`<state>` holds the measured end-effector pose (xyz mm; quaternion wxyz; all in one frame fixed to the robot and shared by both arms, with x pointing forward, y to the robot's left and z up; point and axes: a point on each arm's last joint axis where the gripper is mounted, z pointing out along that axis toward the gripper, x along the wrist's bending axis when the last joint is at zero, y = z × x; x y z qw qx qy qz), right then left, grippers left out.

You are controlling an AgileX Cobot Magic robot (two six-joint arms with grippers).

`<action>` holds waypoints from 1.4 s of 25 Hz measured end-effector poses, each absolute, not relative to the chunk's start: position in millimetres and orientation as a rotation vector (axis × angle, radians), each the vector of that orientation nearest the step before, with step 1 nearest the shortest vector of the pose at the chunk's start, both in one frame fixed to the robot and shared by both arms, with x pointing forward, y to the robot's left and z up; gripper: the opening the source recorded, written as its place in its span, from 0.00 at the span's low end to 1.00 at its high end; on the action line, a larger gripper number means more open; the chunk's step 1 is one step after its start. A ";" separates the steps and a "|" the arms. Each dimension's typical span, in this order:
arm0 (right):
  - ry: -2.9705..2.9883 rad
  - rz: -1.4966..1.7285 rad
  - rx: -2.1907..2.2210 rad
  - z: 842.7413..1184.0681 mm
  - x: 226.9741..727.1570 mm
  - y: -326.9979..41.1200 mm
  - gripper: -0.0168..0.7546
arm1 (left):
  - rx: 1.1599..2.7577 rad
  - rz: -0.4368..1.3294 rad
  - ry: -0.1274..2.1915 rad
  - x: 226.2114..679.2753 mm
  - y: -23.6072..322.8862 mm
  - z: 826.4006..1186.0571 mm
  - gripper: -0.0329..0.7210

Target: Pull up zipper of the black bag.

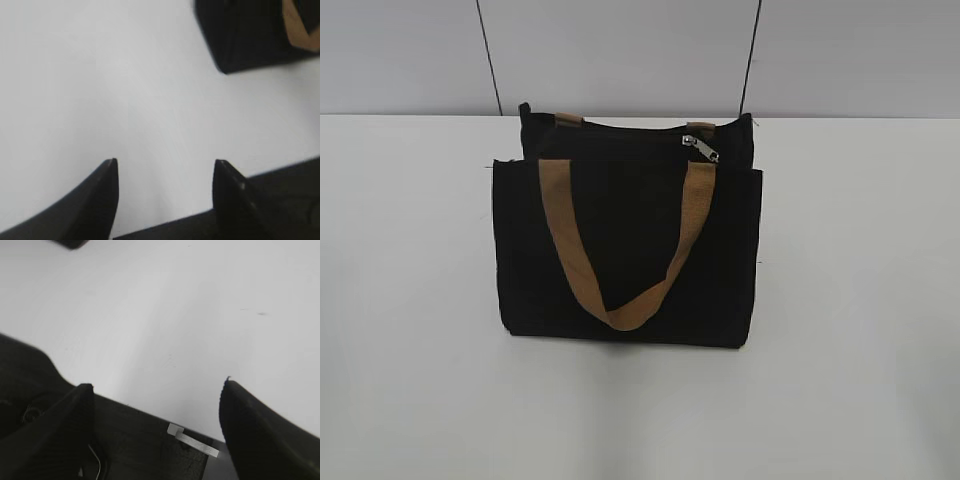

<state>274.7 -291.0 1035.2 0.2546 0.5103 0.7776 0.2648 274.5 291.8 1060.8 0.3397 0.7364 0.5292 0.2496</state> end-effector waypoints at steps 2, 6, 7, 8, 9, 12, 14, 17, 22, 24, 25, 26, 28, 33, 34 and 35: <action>1.994 0.727 1.439 1037.1 267.6 -295.4 0.78 | 1.773 0.773 1.451 260.7 300.7 1063.5 0.64; 1.806 0.746 1.483 1039.4 252.7 -299.5 0.78 | 1.538 0.977 1.576 237.6 306.8 1064.5 0.64; 1.774 0.754 1.480 1039.7 249.3 -299.8 0.78 | 1.498 1.011 1.585 232.8 306.8 1064.4 0.64; 1.748 0.763 1.474 1039.8 246.0 -300.0 0.78 | 1.474 1.031 1.585 229.4 306.6 1064.3 0.64; 1.724 0.768 1.472 1039.9 243.4 -300.0 0.78 | 1.465 1.039 1.586 228.1 306.5 1064.1 0.63; 1.668 0.787 1.458 1039.7 236.2 -299.9 0.78 | 1.469 1.035 1.578 228.0 306.6 1064.1 0.63; 1.657 0.785 1.463 1039.6 235.5 -299.7 0.78 | 1.477 1.028 1.570 228.3 306.7 1063.6 0.63; 1.647 0.781 1.472 1039.6 235.4 -299.5 0.78 | 1.481 1.024 1.565 228.3 306.8 1063.6 0.63; 1.646 0.780 1.473 1039.6 235.4 -299.5 0.78 | 1.481 1.025 1.565 228.3 306.8 1063.6 0.63; 1.646 0.780 1.473 1039.6 235.4 -299.5 0.78 | 1.479 1.026 1.567 228.3 306.7 1063.6 0.62; 1.646 0.780 1.473 1039.6 235.4 -299.5 0.78 | 1.477 1.028 1.571 228.3 306.7 1063.6 0.61; 1.646 0.780 1.473 1039.6 235.4 -299.5 0.78 | 1.475 1.030 1.573 228.3 306.7 1063.6 0.61; 1.646 0.780 1.473 1039.6 235.4 -299.5 0.78 | 1.473 1.032 1.576 228.2 306.6 1063.6 0.60; 1.646 0.780 1.473 1039.6 235.4 -299.5 0.78 | 1.473 1.032 1.576 228.2 306.6 1063.6 0.58; 1.645 0.781 1.472 1039.7 235.4 -299.5 0.78 | 1.473 1.032 1.576 228.2 306.6 1063.6 0.58; 1.645 0.781 1.472 1039.7 235.4 -299.5 0.78 | 1.473 1.032 1.576 228.2 306.6 1063.6 0.57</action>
